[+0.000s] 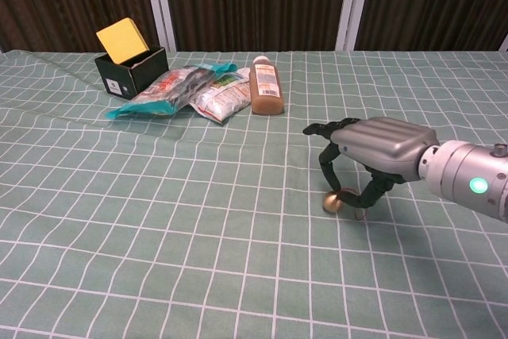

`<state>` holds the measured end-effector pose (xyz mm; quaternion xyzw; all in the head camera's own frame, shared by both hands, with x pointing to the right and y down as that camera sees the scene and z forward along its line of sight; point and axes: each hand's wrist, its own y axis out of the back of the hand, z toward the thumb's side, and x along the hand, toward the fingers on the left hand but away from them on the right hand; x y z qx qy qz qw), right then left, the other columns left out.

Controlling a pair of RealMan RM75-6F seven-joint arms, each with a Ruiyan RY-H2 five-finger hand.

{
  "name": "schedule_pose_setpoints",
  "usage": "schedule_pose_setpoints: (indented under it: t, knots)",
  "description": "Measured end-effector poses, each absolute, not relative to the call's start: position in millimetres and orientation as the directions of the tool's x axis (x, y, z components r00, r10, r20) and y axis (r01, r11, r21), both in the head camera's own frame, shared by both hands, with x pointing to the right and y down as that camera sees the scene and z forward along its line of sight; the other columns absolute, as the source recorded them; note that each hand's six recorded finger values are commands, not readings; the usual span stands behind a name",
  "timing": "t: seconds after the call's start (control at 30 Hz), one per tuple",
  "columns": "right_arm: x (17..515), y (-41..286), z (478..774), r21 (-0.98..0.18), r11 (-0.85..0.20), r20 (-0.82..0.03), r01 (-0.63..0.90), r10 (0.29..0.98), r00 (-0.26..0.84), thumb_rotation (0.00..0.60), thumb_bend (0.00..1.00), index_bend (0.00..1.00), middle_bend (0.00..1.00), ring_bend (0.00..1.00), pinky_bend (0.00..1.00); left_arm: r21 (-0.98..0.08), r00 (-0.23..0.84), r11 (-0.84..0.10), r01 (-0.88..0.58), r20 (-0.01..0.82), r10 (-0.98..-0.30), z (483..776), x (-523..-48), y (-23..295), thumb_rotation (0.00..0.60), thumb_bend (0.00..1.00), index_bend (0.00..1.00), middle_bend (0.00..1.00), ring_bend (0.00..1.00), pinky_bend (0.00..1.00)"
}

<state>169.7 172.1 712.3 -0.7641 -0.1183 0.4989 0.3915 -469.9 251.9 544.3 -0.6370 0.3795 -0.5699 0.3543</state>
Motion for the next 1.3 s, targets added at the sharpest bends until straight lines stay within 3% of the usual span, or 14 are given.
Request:
schedule_pose_setpoints:
  t: [0.23, 0.3, 0.4, 0.73, 0.9, 1.07, 1.3]
  knots:
    - [169.2, 175.0, 718.3, -0.705, -0.671, -0.685, -0.229, 0.562, 0.463, 0.6, 0.61, 0.73, 0.08, 0.0, 0.0, -0.883, 0.063, -0.463, -0.077, 0.459, -0.886, 544.5, -468.9, 252.6, 0.6, 0.38, 0.0, 0.0, 0.0, 0.06]
    - [170.3, 175.8, 719.2, -0.701, -0.674, -0.691, -0.234, 0.559, 0.459, 0.6, 0.61, 0.62, 0.08, 0.0, 0.0, -0.883, 0.063, -0.463, -0.077, 0.46, -0.886, 544.5, -468.8, 252.6, 0.6, 0.38, 0.0, 0.0, 0.0, 0.06]
    - [171.0, 176.5, 717.9, -0.694, -0.68, -0.697, -0.234, 0.554, 0.455, 0.6, 0.61, 0.38, 0.05, 0.0, 0.0, -0.882, 0.063, -0.464, -0.077, 0.46, -0.886, 544.6, -468.8, 252.8, 0.6, 0.38, 0.0, 0.0, 0.0, 0.06]
    - [181.6, 170.6, 690.4, -0.736, -0.646, -0.653, -0.202, 0.601, 0.461, 0.6, 0.61, 0.17, 0.0, 0.0, 0.0, -0.883, 0.061, -0.464, -0.074, 0.46, -0.886, 544.5, -468.8, 252.8, 0.6, 0.38, 0.0, 0.0, 0.0, 0.06]
    - [216.0, 167.4, 660.8, -0.781, -0.599, -0.612, -0.179, 0.677, 0.409, 0.6, 0.61, 0.01, 0.0, 0.0, 0.0, -0.889, 0.061, -0.452, -0.077, 0.448, -0.892, 541.7, -469.0, 252.6, 0.6, 0.38, 0.0, 0.0, 0.0, 0.06]
    - [281.2, 180.1, 623.5, -0.842, -0.521, -0.538, -0.14, 0.794, 0.282, 0.6, 0.46, 0.0, 0.0, 0.0, 0.0, -0.9, 0.068, -0.427, -0.086, 0.423, -0.904, 538.8, -467.7, 251.4, 0.6, 0.38, 0.0, 0.0, 0.0, 0.06]
    - [389.9, 223.1, 566.2, -0.919, -0.394, -0.394, -0.008, 0.919, 0.022, 0.6, 0.4, 0.0, 0.0, 0.0, 0.0, -0.914, 0.081, -0.399, -0.073, 0.393, -0.916, 538.5, -462.9, 253.5, 0.6, 0.38, 0.0, 0.0, 0.0, 0.06]
